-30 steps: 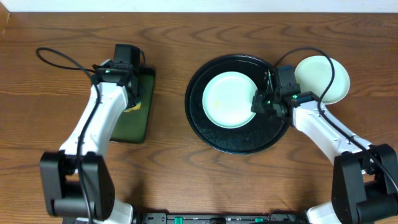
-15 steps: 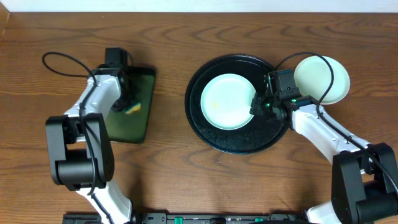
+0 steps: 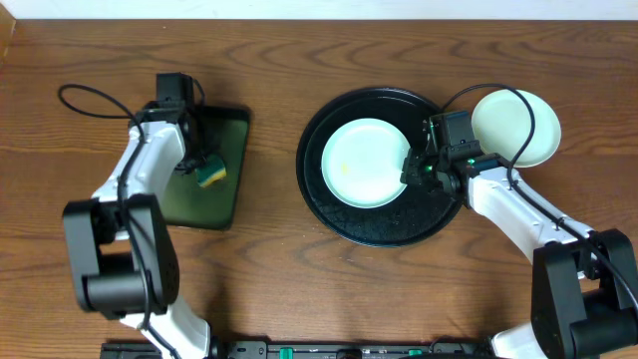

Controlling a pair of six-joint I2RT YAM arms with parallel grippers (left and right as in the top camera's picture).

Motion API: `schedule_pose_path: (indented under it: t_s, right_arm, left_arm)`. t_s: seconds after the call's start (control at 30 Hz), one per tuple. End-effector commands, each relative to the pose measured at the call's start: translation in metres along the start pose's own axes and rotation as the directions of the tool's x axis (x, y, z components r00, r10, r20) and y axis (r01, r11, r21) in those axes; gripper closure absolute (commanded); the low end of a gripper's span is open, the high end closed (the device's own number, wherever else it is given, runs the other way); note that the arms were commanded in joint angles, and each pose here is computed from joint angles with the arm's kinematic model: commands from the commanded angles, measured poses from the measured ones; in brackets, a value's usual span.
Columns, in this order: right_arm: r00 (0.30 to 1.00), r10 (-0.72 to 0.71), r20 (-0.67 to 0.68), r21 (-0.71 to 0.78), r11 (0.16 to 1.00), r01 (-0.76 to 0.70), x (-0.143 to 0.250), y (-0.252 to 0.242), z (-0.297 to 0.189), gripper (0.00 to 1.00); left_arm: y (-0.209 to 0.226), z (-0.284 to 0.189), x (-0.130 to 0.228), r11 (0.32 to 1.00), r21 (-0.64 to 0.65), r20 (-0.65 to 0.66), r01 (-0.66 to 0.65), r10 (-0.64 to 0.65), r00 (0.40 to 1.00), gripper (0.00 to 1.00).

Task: Clean dirty plates on tray and stack at the side
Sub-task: 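Grasp the lower green plate rim with right gripper, drag to tray center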

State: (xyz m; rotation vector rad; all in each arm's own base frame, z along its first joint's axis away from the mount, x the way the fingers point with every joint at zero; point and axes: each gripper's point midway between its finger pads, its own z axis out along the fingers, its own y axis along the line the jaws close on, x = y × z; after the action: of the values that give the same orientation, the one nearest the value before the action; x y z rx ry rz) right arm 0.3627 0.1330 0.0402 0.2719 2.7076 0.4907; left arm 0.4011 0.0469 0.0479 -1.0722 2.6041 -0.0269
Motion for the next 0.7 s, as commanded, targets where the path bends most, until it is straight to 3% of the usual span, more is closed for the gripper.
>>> schedule_pose_path:
  t_s: [0.0,0.07,0.17,0.27,0.4,0.47,0.6,0.67]
  right_arm:
    - [1.0,0.008,-0.007,-0.011,1.0,-0.008,0.002,0.003,0.002,0.99]
    - [1.0,0.008,-0.007,-0.011,1.0,-0.008,0.002,0.003,0.002,0.99]
    - [1.0,0.005,-0.008,-0.011,1.0,-0.005,0.002,0.003,0.002,0.99]
    - [1.0,0.005,-0.008,-0.011,1.0,-0.005,0.002,0.003,0.002,0.99]
    - [1.0,0.001,-0.008,-0.011,1.0,-0.001,0.002,0.003,0.002,0.99]
    - [1.0,0.001,-0.008,-0.011,1.0,-0.001,0.002,0.003,0.002,0.99]
    - [1.0,-0.003,-0.008,-0.011,1.0,0.003,0.002,0.003,0.002,0.99]
    - [1.0,-0.003,-0.007,-0.008,1.0,0.003,0.002,0.002,0.002,0.99]
  left_arm:
    - [-0.002,-0.014,-0.007,1.0,0.026,0.028,-0.012,0.011,1.0,0.6]
    - [-0.001,-0.009,-0.005,1.0,0.018,0.019,-0.013,0.012,1.0,0.59]
    - [0.005,0.001,-0.003,1.0,-0.018,0.01,-0.015,0.015,1.0,0.49]
    - [0.017,0.018,0.0,0.996,-0.092,0.003,-0.02,0.02,1.0,0.33]
    - [0.024,0.037,0.009,0.992,-0.125,-0.037,-0.027,0.022,0.999,0.33]
    - [0.025,0.043,0.011,0.991,-0.133,-0.048,-0.029,0.023,0.999,0.41]
    - [0.025,0.043,0.011,0.991,-0.133,-0.048,-0.03,0.024,0.999,0.75]
    - [0.023,0.037,0.008,0.992,-0.122,-0.034,-0.027,0.023,0.999,0.81]
